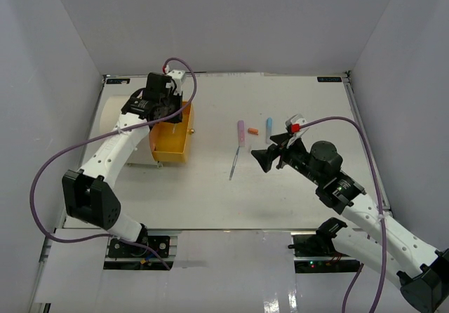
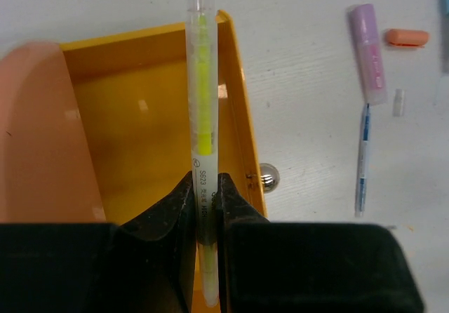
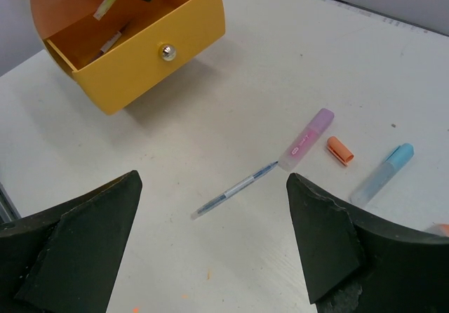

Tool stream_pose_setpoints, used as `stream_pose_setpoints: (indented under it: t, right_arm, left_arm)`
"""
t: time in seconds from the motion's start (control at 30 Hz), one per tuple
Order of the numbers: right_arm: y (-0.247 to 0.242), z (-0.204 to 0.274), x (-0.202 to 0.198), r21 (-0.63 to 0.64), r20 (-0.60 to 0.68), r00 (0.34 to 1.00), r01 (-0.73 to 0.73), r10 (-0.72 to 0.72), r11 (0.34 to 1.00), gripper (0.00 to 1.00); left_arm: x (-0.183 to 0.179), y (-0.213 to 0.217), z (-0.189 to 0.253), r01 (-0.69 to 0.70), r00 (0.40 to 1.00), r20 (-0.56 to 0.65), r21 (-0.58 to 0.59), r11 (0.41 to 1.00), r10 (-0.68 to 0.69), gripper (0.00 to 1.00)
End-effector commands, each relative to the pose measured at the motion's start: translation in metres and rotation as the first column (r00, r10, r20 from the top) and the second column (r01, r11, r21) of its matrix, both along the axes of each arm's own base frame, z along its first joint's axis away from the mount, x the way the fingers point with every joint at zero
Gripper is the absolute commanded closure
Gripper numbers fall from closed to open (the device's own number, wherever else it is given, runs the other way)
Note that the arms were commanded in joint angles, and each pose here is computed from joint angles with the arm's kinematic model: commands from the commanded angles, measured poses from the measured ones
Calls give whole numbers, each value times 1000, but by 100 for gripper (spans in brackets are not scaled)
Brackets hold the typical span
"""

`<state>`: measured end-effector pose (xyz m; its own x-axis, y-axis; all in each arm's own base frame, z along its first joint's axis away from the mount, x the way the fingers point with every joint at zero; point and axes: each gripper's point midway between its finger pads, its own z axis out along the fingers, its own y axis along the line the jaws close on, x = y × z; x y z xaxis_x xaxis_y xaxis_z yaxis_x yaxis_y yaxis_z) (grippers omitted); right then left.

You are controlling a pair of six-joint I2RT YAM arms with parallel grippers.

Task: Sort the stationery into containers
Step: Place the pen in the drawer, then pick up the pen from the center of the board.

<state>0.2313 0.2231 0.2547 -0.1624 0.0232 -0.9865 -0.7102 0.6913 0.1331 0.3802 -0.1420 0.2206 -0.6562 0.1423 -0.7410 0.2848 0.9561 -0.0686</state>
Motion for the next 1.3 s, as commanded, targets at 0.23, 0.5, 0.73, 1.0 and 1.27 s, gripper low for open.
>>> stream_pose_setpoints:
  t: [0.23,0.5,0.73,1.0,1.27]
  right_arm:
    - [-9,-6,-3,-7,27,999,19,-18,1000,10]
    - [-9,-8,-2,-10,21,1000,20,-20,1000,10]
    - [-13,-7,1,-13,16,999,53,-52,999,10]
    - [-26,-22,14,-40,-72,982,173,-175,984,10]
    - [-21,-58,20,-145,-247,943,191,-222,971,7]
  left_arm:
    - [8,22,-10,-89,993,-73,55,994,93,63]
    - [8,16,-2,-76,995,-65,20,997,78,41]
    - [6,-15,47,12,1000,-4,-143,990,-12,25]
    - [-12,-73,90,129,991,70,-234,964,-116,2]
    - [-19,-88,89,111,988,133,-288,951,-75,2]
